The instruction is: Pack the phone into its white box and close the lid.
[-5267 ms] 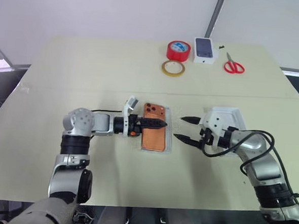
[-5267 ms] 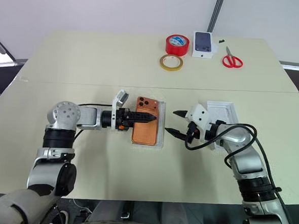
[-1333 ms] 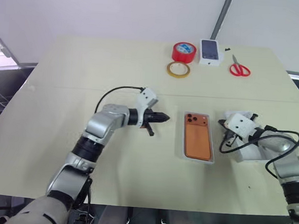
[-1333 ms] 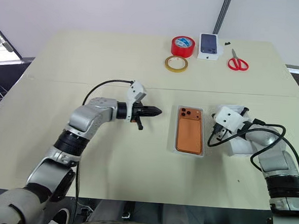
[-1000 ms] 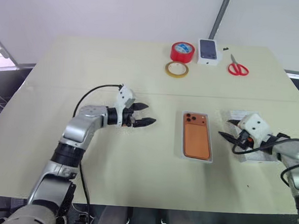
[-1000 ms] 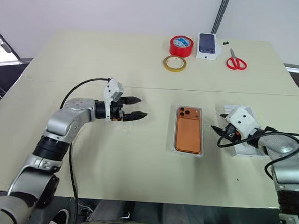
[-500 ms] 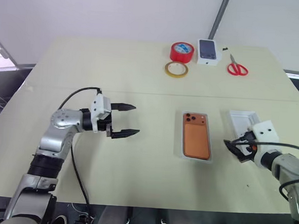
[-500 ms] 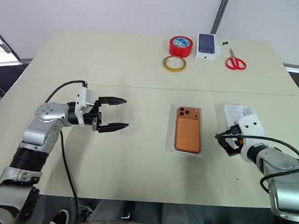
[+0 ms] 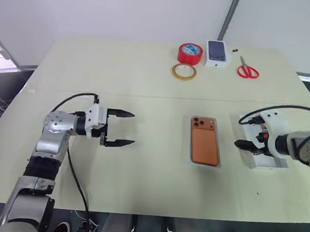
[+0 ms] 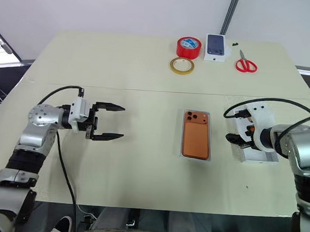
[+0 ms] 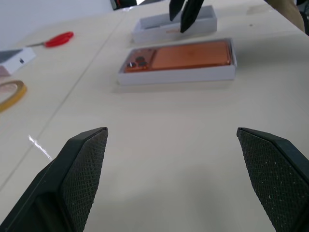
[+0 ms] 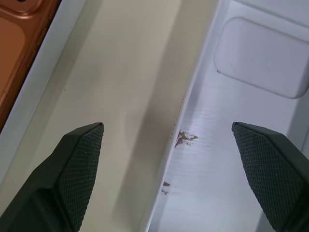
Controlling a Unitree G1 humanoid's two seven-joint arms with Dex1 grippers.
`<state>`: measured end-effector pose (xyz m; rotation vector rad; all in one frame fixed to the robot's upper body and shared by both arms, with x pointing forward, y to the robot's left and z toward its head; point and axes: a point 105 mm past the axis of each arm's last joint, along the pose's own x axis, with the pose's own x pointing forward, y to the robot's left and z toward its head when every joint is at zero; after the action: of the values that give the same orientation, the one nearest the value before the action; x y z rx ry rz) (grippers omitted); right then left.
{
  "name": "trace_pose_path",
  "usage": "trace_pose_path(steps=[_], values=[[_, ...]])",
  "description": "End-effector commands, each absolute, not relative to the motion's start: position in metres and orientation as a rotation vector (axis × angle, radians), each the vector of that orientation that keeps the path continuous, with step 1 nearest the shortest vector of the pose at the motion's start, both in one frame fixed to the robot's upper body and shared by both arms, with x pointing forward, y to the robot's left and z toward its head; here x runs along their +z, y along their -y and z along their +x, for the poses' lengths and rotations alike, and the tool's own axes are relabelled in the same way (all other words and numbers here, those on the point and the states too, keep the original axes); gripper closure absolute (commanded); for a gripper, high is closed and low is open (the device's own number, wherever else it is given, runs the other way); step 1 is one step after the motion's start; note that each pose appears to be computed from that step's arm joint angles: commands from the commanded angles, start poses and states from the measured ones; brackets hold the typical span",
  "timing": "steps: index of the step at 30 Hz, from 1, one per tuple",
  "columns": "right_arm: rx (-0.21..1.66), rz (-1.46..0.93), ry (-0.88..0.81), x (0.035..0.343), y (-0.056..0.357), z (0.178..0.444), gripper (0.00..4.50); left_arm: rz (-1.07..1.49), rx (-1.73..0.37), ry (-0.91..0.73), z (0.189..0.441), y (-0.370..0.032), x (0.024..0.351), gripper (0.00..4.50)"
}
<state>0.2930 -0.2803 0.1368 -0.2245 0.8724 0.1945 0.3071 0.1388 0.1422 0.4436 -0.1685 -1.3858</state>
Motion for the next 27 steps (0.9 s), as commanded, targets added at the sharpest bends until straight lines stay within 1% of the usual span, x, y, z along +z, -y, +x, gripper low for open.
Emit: trace_pose_path(steps=[1, 5, 11, 14, 21, 22, 23, 24, 27], values=[[0.196, -0.197, -0.928, 0.141, 0.278, 0.291, 0.05, 0.451, -1.404, 0.229, 0.3, -0.127, 0.149, 0.0], [0.214, -0.186, -0.956, 0.142, 0.276, 0.293, 0.05, 0.448, -1.414, 0.238, 0.292, -0.125, 0.147, 0.0], [0.223, -0.165, -0.982, 0.14, 0.274, 0.296, 0.05, 0.436, -1.415, 0.258, 0.286, -0.119, 0.147, 0.0], [0.204, -0.162, -0.986, 0.142, 0.276, 0.299, 0.05, 0.476, -1.427, 0.273, 0.282, -0.116, 0.143, 0.0], [0.211, -0.141, -1.019, 0.136, 0.274, 0.299, 0.05, 0.457, -1.419, 0.287, 0.28, -0.111, 0.144, 0.0], [0.21, -0.133, -1.022, 0.135, 0.274, 0.3, 0.55, 0.456, -1.417, 0.287, 0.28, -0.11, 0.143, 0.0], [0.212, -0.126, -1.026, 0.133, 0.273, 0.3, 0.85, 0.456, -1.416, 0.288, 0.28, -0.11, 0.143, 0.0], [0.212, -0.123, -1.029, 0.132, 0.273, 0.3, 1.3, 0.456, -1.415, 0.289, 0.28, -0.11, 0.143, 0.0], [0.213, -0.122, -1.039, 0.129, 0.272, 0.3, 2.89, 0.452, -1.411, 0.293, 0.279, -0.109, 0.143, 0.0]])
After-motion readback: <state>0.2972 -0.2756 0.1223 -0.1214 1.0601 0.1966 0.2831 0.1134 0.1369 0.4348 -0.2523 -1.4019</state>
